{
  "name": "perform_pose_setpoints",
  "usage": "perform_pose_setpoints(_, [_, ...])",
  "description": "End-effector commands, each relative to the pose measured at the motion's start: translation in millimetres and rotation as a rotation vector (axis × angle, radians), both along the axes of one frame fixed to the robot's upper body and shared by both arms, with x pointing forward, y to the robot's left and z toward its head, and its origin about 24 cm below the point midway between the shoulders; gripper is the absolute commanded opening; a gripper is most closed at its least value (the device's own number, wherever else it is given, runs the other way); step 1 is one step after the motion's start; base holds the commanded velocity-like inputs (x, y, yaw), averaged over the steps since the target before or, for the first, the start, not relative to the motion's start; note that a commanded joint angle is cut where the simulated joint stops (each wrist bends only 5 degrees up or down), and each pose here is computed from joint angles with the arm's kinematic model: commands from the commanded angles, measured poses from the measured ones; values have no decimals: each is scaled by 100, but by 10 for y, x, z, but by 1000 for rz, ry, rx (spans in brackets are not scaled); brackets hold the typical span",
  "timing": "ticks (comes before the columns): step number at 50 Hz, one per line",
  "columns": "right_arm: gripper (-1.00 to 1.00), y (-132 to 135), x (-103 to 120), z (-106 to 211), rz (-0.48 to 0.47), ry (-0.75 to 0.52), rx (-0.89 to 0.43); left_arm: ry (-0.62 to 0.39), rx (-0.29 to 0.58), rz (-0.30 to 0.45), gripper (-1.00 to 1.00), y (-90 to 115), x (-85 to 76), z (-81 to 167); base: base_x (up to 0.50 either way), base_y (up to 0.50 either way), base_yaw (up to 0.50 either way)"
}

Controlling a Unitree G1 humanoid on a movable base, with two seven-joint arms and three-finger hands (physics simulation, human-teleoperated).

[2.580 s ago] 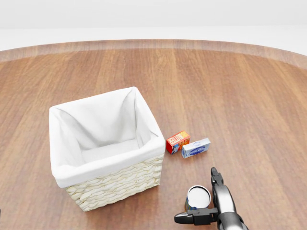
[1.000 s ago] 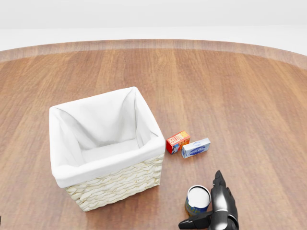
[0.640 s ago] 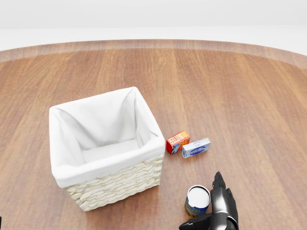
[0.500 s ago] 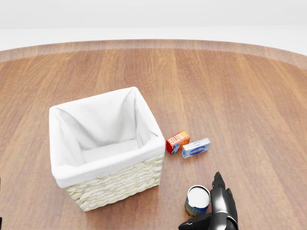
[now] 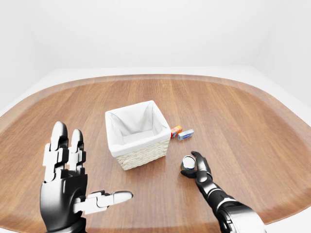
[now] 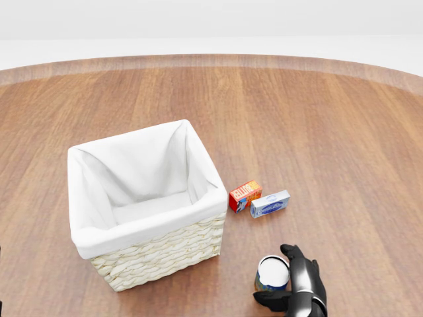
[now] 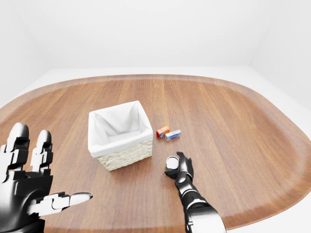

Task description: Pick up the alphabet soup and put it in the basket.

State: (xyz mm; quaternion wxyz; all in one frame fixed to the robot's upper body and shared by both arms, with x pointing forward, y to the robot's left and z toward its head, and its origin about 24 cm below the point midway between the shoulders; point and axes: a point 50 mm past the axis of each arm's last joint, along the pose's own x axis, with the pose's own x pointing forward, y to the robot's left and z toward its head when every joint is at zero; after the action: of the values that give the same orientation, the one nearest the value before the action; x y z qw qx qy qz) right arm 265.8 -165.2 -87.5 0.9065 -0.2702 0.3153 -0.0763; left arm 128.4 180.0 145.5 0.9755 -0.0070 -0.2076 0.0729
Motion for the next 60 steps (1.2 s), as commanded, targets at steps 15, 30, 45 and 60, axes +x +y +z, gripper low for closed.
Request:
perform_pose_setpoints(15, [-100, -1, -121, -103, -54, 55, 63, 1, -2, -3, 100, -1, -27, 10, 0, 0, 0])
perform_pose_setpoints(30, [-100, -18, -113, -97, -59, 53, 71, -4, -4, 0, 100, 2, -20, 14, 0, 0, 0])
perform_pose_setpoints(45, [-100, -119, 18, 15, -102, -5, 153, -7, -4, 2, 100, 6, -17, 18, 0, 0, 0])
perform_pose_setpoints(60, [-100, -146, 94, 100, -110, -63, 201, -1, -6, -3, 100, 4, -15, 5, 0, 0, 0])
